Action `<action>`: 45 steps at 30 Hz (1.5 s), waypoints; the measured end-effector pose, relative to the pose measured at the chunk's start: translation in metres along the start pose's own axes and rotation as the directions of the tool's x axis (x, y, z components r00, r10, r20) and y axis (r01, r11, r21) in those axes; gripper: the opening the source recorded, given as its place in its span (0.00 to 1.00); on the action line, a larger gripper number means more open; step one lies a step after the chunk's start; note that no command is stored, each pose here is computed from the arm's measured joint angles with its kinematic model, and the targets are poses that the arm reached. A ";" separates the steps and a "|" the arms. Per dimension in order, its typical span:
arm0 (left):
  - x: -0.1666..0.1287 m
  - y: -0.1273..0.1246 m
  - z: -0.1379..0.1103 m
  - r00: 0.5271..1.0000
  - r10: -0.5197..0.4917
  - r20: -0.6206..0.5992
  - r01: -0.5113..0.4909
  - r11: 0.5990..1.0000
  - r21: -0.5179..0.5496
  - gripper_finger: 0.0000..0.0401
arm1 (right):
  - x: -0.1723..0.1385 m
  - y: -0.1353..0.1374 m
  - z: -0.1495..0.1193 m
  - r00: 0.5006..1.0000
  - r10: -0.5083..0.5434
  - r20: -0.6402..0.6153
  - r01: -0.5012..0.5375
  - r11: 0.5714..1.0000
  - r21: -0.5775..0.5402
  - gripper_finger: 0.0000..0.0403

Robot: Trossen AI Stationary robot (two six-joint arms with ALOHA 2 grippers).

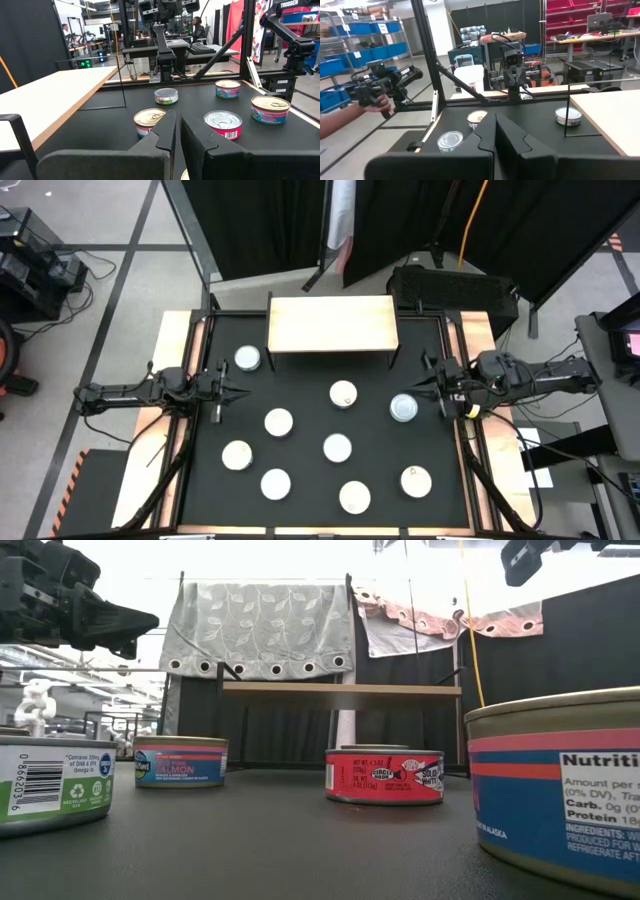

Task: Stack canned seafood by type on shelf
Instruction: Put the blue pink tuna can on the shelf

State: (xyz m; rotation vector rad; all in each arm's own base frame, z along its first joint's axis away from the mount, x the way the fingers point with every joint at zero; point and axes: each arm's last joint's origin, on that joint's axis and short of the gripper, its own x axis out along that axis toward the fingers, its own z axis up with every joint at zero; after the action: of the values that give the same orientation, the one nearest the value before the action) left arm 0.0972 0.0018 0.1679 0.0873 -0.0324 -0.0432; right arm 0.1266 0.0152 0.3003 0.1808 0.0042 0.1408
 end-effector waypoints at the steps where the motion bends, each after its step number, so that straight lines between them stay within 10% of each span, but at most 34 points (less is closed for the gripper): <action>1: 0.000 0.000 0.000 1.000 0.000 0.000 0.000 1.000 0.000 0.07 | 0.000 0.000 0.000 1.000 0.000 -0.002 0.000 1.000 -0.001 0.00; 20: -0.002 0.006 0.017 0.982 0.155 0.105 -0.150 0.987 -0.052 0.07 | 0.004 -0.001 -0.002 1.000 -0.003 -0.023 0.003 0.999 -0.035 0.00; 35: -0.028 0.016 0.208 0.903 0.049 0.426 -0.043 0.999 -0.025 0.07 | 0.004 -0.001 -0.002 1.000 -0.016 -0.020 0.015 0.999 -0.036 0.00; 45: 0.052 0.029 0.296 0.992 -0.027 0.123 0.019 0.997 0.070 0.07 | 0.004 -0.002 -0.002 0.999 -0.037 -0.017 0.036 0.999 -0.036 0.00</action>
State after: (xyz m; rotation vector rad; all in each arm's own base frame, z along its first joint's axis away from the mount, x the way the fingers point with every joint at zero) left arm 0.1404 0.0027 0.4665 0.1537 -0.1571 -0.0707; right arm 0.1305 0.0147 0.2978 0.1438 0.0222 0.1062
